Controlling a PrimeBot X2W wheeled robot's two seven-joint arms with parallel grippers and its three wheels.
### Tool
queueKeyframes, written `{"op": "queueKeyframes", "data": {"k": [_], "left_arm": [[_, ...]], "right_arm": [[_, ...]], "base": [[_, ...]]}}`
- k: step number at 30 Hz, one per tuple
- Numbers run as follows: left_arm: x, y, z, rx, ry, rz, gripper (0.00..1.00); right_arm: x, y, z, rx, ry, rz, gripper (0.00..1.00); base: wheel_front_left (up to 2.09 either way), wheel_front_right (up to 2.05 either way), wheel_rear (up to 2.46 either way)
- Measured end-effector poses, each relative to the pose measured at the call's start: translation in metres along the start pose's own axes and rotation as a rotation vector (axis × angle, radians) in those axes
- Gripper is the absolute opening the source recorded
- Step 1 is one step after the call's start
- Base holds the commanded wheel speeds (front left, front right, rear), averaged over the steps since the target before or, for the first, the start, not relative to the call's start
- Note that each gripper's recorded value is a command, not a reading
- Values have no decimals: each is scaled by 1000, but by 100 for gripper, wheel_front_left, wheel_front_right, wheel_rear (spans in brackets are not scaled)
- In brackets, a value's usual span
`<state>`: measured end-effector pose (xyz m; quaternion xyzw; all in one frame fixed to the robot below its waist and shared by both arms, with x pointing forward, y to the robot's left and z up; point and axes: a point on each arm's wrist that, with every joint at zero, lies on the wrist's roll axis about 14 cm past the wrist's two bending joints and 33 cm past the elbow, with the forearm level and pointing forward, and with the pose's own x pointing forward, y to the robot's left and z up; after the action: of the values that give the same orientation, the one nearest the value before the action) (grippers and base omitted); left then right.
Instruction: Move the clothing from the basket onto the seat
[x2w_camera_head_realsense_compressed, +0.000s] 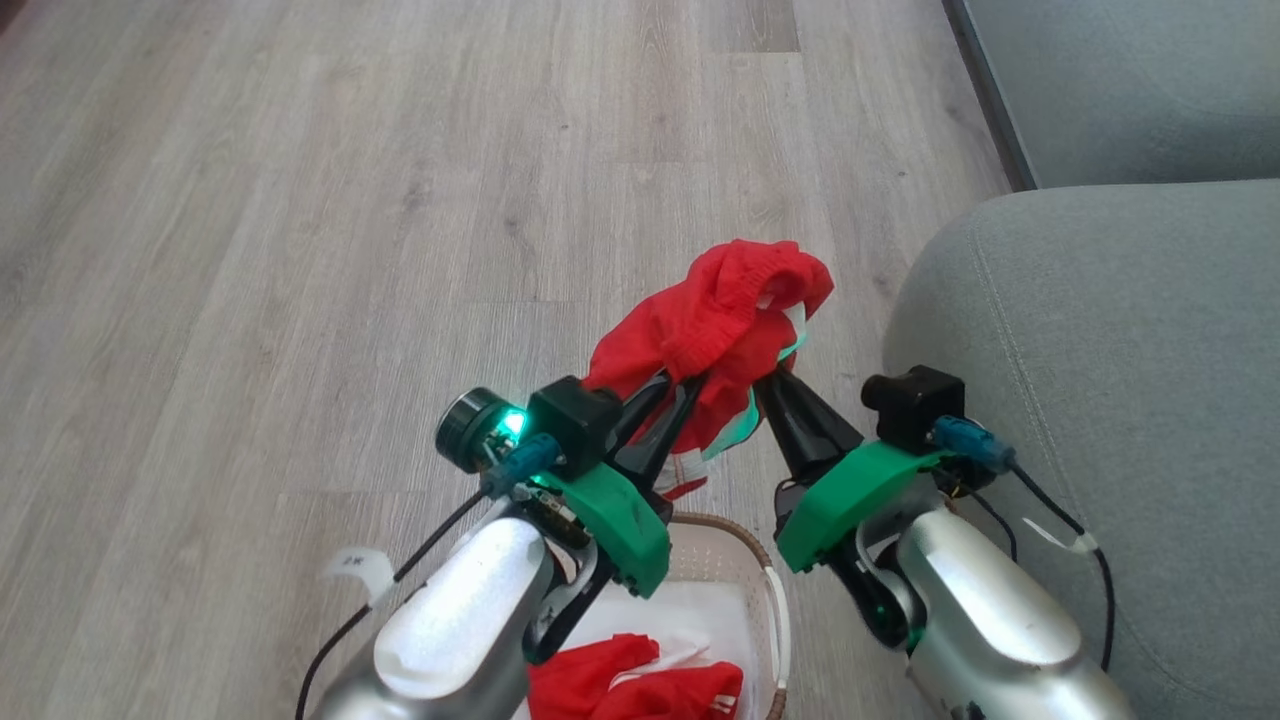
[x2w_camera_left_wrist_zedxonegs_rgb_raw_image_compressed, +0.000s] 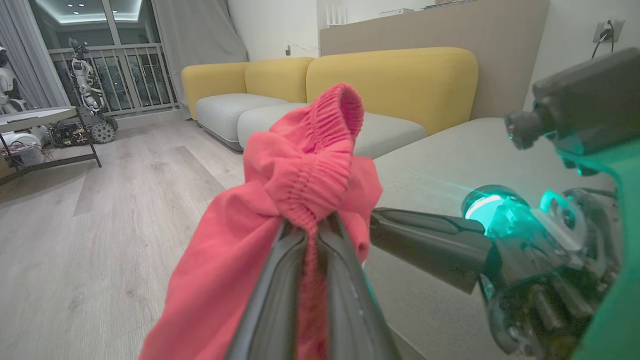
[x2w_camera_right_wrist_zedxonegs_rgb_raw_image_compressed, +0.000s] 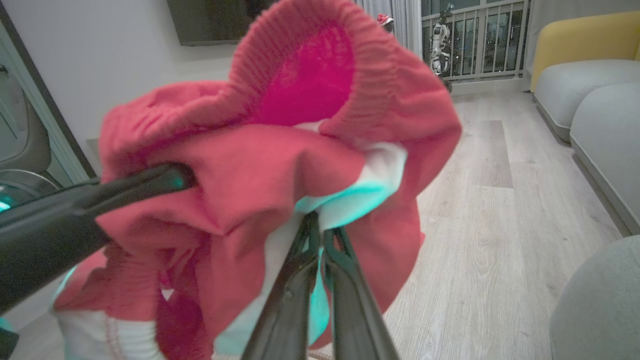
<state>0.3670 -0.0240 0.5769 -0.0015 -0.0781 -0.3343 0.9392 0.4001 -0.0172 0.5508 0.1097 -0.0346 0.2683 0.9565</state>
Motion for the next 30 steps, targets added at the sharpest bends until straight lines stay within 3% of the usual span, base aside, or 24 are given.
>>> {"op": "queueKeyframes", "data": {"k": [5,7,9,20,30], "left_arm": [[-2,3,-7,-30,17,20,1],[-3,4,-10,-43,22,33,45],[-4,8,-13,-61,23,50,100],[-3,8,-33,-113,54,68,100],[15,-19,-42,-133,69,-24,100]], "right_arm": [[-1,-10,9,-10,-29,-29,0],[-1,-16,15,-16,-47,-46,0],[-2,-22,20,-22,-65,-63,0],[-16,-49,35,-55,-111,-145,0],[-53,-96,49,-107,-146,-292,0]], "base": [[0,0,0],[0,0,0],[0,0,0],[0,0,0],[0,0,0]]}}
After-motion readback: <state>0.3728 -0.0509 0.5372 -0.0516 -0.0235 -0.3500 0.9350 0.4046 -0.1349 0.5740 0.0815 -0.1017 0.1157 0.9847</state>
